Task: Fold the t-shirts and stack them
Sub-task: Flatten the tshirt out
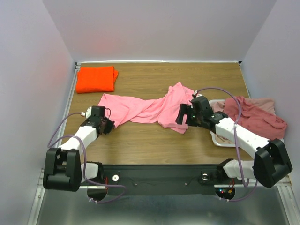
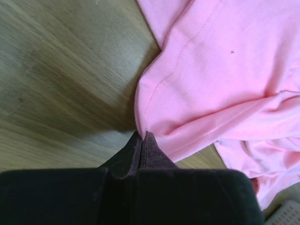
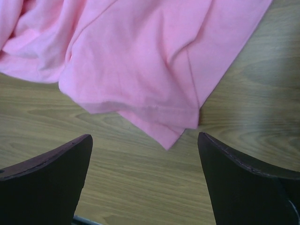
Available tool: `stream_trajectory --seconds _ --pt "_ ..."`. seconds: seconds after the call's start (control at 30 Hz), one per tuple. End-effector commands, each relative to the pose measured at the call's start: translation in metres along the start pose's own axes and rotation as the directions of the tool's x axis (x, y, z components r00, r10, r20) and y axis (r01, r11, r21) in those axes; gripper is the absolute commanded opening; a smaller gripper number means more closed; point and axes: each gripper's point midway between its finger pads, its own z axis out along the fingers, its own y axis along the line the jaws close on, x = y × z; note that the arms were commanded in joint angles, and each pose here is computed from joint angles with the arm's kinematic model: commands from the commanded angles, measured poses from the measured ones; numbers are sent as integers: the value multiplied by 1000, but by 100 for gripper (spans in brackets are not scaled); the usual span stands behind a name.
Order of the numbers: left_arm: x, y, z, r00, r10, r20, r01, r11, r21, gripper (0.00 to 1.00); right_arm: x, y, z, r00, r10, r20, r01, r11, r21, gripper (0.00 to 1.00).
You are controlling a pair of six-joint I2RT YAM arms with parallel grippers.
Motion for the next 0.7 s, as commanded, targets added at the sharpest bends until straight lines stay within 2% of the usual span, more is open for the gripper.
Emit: stream_trajectory --seconds 0.0,0.13,0.17,0.2,0.3,0.33,0.47,0.67 --pt "-21 -10 -21 993 10 115 -15 999 50 0 12 -10 10 1000 -16 -5 16 995 102 99" --pt "-35 -8 -37 982 3 188 -11 999 44 0 15 -32 20 999 28 17 -31 973 229 90" --pt "-37 -6 -41 980 1 199 -8 999 39 0 16 -35 22 999 37 20 -41 968 246 85" --pt "-40 -5 -44 976 0 216 -8 999 35 0 19 -40 26 999 36 11 -38 961 274 75" --pt "-41 -6 -48 975 0 222 -11 999 45 0 23 -45 33 999 53 5 -53 951 305 65" --pt "-41 -6 -49 975 0 222 -11 999 48 0 23 -48 34 998 58 11 -58 945 323 55" --pt "-39 -7 -48 976 7 217 -19 998 56 0 25 -53 43 998 65 9 -64 934 352 52" --pt "-37 -6 -46 979 20 205 -31 998 51 0 30 -45 54 996 93 -2 -87 946 312 50"
